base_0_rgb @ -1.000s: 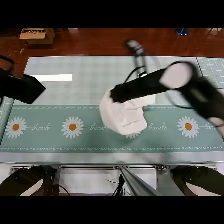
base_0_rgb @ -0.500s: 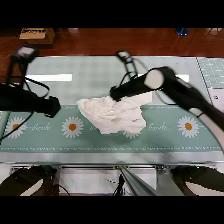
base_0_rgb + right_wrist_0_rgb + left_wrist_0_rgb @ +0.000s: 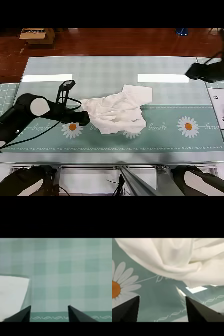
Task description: Fold the shirts.
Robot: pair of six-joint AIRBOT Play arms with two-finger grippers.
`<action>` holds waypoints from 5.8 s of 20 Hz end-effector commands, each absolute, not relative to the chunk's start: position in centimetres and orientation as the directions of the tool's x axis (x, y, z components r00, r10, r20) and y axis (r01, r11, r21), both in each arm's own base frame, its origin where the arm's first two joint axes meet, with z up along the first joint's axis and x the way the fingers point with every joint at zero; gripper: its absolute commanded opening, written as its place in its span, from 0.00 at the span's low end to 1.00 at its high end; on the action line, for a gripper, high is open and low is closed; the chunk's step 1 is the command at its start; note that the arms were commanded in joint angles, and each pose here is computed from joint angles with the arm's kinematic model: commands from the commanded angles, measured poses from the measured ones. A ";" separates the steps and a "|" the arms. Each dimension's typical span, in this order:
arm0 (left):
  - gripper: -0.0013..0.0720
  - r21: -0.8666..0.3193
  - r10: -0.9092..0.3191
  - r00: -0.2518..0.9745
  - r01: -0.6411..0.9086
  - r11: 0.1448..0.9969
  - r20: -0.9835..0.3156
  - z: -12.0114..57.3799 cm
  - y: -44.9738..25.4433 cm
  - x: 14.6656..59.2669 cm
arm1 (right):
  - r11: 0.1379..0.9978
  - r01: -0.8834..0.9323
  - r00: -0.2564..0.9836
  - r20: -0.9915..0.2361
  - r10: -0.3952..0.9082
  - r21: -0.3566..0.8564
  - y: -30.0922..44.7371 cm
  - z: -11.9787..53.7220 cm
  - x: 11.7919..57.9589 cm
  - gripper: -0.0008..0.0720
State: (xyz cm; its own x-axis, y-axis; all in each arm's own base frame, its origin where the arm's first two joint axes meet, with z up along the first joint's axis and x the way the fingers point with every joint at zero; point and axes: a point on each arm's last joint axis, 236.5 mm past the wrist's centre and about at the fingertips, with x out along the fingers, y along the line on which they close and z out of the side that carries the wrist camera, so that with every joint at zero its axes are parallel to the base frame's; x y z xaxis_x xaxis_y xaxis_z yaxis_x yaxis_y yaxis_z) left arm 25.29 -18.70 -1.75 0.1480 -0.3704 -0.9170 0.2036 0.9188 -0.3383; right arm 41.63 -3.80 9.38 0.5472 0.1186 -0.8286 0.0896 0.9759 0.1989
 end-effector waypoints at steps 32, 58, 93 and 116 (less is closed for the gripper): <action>0.06 -0.557 -0.579 0.092 0.188 0.809 -0.810 -3.9 -23.5 28.7 | 0.755 0.078 0.228 -0.749 0.622 0.651 17.3 -10.1 42.1 0.04; 0.06 -0.327 -0.546 0.512 0.458 0.827 -0.663 32.3 -12.9 15.6 | 0.973 -0.166 0.776 -0.587 0.229 0.159 4.6 30.9 21.6 0.04; 0.85 -0.584 -0.585 -0.017 -0.052 0.810 -0.811 3.4 -8.6 22.4 | 0.944 -0.149 0.214 -0.923 0.320 0.293 10.6 0.2 38.9 0.04; 0.06 -0.779 -0.767 -0.137 0.114 0.617 -0.627 2.2 -20.5 19.6 | 0.959 -0.223 0.141 -0.967 0.210 0.176 8.0 -0.7 37.1 0.04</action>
